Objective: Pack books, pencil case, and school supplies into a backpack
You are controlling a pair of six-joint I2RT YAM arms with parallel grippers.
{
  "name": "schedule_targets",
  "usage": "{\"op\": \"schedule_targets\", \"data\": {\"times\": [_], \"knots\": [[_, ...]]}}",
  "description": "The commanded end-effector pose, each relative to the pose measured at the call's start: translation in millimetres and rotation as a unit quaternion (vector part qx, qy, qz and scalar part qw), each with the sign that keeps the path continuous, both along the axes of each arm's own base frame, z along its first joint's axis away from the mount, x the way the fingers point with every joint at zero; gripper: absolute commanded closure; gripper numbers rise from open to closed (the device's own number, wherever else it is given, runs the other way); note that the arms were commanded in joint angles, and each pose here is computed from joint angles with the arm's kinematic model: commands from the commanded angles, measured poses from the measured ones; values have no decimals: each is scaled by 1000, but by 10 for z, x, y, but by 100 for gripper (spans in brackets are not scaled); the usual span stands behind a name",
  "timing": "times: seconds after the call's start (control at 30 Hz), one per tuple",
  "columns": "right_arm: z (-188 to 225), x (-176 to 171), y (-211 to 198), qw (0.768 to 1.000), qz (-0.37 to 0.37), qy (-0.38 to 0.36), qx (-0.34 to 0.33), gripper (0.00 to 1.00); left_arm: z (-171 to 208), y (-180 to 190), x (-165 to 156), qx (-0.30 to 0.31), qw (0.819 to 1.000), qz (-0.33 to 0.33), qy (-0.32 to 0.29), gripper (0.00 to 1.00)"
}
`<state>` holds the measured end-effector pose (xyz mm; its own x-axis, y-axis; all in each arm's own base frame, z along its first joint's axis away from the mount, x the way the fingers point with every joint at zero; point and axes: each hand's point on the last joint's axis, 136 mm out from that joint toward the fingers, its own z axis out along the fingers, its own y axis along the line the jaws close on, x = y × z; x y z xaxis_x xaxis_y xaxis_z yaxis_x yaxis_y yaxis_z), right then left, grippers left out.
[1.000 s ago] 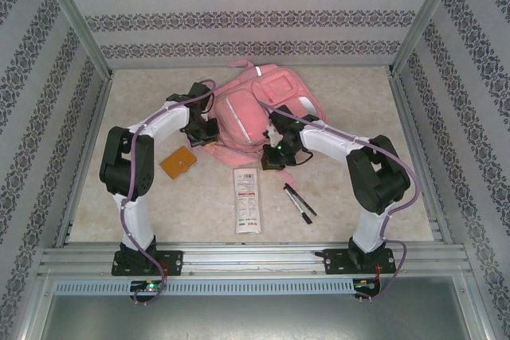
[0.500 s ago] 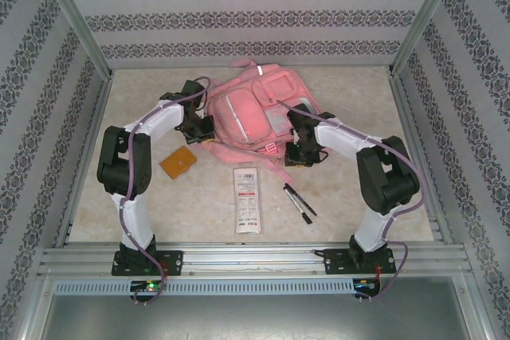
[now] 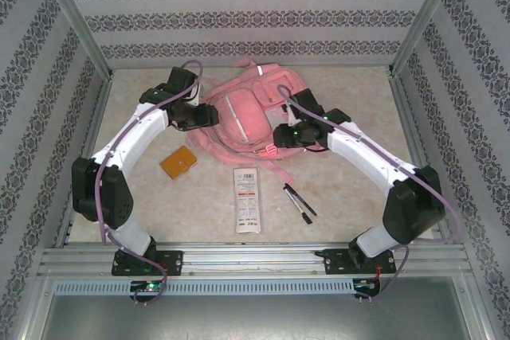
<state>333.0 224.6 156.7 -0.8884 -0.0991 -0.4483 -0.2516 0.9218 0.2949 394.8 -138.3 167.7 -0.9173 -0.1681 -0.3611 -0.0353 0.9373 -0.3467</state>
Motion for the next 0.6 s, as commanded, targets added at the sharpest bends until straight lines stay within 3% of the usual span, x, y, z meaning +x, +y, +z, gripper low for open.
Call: {"op": "schedule_targets", "data": {"times": [0.0,0.17,0.3,0.33,0.37,0.43,0.47,0.57], "knots": [[88,131,508,997,59,-31,29,54,-534,232,-31,48,995,21,81,44],[103,454,975,993,65,-86,46,48,-973,178,-56,39,990,30,134,46],[-30,671,1258,989,95,-105,46,44,-1092,17,-197,-22,988,39,150,50],[-87,735,1279,989,96,-111,33,43,-1092,-23,-247,-38,987,43,151,52],[-132,791,1297,987,104,-124,14,33,-1075,-41,-292,-47,987,46,146,52],[-236,828,1369,980,136,-144,-19,32,-1054,-33,-355,-53,988,49,136,53],[-307,833,1403,976,149,-151,-39,24,-1059,-23,-390,-54,988,49,134,53],[-514,821,1485,967,179,-158,-84,24,-1100,-34,-483,-58,987,42,145,53]]}}
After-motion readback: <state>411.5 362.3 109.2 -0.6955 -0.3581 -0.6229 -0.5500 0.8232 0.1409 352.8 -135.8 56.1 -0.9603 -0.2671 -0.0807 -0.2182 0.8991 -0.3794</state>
